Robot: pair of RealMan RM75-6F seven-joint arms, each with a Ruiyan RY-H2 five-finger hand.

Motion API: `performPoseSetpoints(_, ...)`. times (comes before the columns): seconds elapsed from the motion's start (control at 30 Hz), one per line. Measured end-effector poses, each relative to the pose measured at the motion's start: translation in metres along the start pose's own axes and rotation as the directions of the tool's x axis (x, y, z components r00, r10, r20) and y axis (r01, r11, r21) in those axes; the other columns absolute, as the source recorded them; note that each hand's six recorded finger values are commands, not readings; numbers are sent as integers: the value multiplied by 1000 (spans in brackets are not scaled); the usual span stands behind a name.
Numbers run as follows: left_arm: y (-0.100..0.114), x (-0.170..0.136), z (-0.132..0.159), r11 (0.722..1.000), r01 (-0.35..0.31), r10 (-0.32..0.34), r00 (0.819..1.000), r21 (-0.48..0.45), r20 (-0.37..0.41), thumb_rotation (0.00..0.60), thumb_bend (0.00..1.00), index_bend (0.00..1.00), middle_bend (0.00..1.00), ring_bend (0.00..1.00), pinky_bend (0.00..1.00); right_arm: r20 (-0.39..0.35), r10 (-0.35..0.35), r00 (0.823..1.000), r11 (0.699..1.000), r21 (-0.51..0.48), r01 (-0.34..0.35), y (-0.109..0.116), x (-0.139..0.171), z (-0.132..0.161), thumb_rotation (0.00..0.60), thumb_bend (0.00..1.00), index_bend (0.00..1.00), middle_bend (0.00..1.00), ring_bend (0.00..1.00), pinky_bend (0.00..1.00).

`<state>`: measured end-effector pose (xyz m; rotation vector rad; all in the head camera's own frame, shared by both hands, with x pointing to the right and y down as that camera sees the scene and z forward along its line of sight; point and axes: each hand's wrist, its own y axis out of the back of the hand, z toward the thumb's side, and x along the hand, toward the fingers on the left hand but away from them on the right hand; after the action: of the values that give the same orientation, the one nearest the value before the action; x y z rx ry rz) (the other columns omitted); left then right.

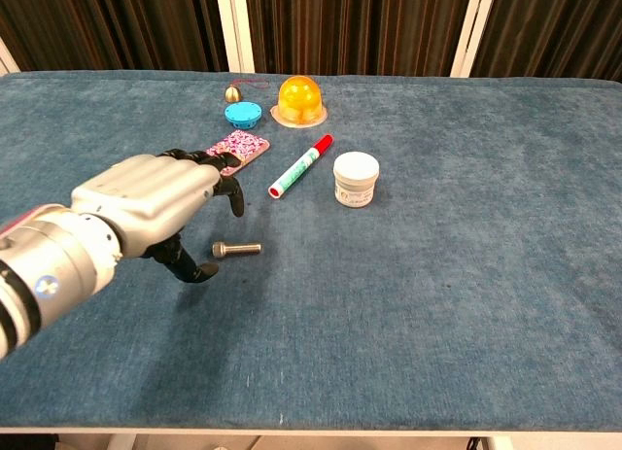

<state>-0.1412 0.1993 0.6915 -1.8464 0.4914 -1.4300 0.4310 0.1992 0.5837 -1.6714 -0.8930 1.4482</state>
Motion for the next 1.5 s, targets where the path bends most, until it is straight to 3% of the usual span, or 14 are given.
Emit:
performPoseSetpoints(0.47,-9,15,-9,1000,5,-7,999,-28,-49,600,257,417,11,0,48,2,5,1000,1000,2,-5,-1,0,0,600,464,31,76,67,93)
performPoseSetpoints(0.67,-18,18,-7,999,23,-25,999,-37,-49,600,260,421,11,0,48,2,8,1000,1000,3,-8,-1,0,0,600,464,31,75,67,93)
performPoseSetpoints(1.27,-16,22,1,998,-2,-1,999,-69,-42,600,276,498,50,0,48,3,12,1000,1000,5,-12,-2,-1,0,600,464,31,76,67,93)
performPoseSetpoints(1.5,-17,25,7,997,8,-10,999,-72,-31,600,329,499,52,0,48,7,16,1000,1000,6,-16,-3,-1,-1,600,464,31,76,67,93)
